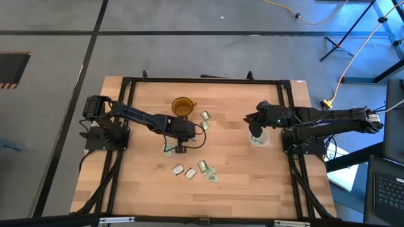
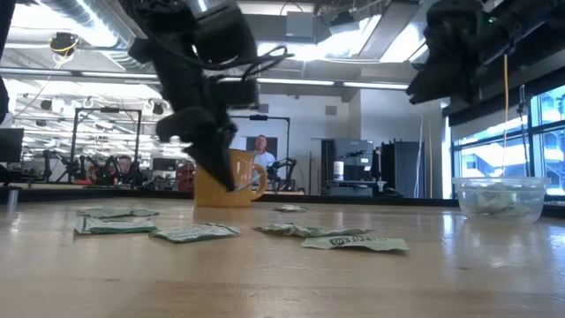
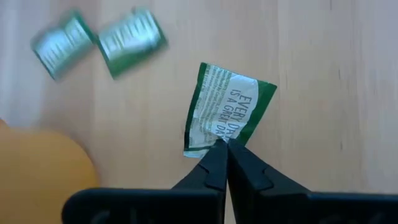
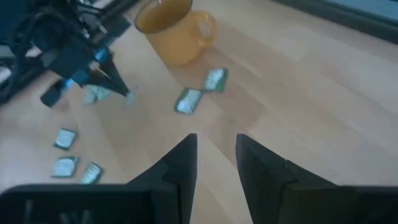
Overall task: Pick and place items into bin
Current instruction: Put the truvia packet into the transparent bin
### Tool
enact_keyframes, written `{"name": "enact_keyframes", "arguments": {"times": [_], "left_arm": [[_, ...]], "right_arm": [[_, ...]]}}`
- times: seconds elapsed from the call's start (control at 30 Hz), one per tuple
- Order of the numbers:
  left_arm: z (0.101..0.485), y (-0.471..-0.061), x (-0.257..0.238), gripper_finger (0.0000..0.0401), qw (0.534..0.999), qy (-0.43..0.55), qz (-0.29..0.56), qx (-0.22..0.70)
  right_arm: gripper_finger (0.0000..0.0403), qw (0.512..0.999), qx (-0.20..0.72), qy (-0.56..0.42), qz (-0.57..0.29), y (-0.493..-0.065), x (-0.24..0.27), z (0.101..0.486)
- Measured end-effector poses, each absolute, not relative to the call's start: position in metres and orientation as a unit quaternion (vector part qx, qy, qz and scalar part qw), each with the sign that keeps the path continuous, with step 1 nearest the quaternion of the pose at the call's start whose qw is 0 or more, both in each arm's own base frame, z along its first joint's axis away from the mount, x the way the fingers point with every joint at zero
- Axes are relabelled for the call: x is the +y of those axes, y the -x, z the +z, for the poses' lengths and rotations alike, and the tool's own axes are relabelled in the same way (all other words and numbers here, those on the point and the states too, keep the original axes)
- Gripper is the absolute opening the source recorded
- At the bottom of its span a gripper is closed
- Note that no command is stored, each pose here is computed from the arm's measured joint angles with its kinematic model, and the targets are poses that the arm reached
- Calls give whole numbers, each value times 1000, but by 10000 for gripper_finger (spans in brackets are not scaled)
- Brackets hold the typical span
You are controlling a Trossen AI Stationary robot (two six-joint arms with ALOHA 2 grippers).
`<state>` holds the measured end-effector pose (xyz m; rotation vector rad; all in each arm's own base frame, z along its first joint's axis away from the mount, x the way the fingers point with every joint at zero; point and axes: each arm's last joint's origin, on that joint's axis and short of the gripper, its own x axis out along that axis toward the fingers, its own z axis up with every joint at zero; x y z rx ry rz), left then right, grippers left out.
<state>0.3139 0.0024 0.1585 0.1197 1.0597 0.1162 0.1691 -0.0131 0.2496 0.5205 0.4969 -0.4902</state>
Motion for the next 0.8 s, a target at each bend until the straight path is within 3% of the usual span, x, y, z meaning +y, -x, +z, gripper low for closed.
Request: {"name": "enact_keyframes", "arguments": {"times": [0.23, 0.43, 0.67, 0.8], "left_arm": [[179, -338, 4, 2, 916, -114, 85, 374], [197, -350, 8, 3, 939, -155, 135, 276], [205, -353, 10, 3, 944, -152, 173, 236], [206, -353, 11, 2, 943, -153, 181, 235]], "right_arm": [[115, 918, 213, -247, -227, -186, -14, 250], [115, 932, 197, -218, -213, -213, -14, 241], [119, 944, 181, -190, -201, -238, -15, 230], [145, 950, 162, -183, -195, -248, -15, 227]]}}
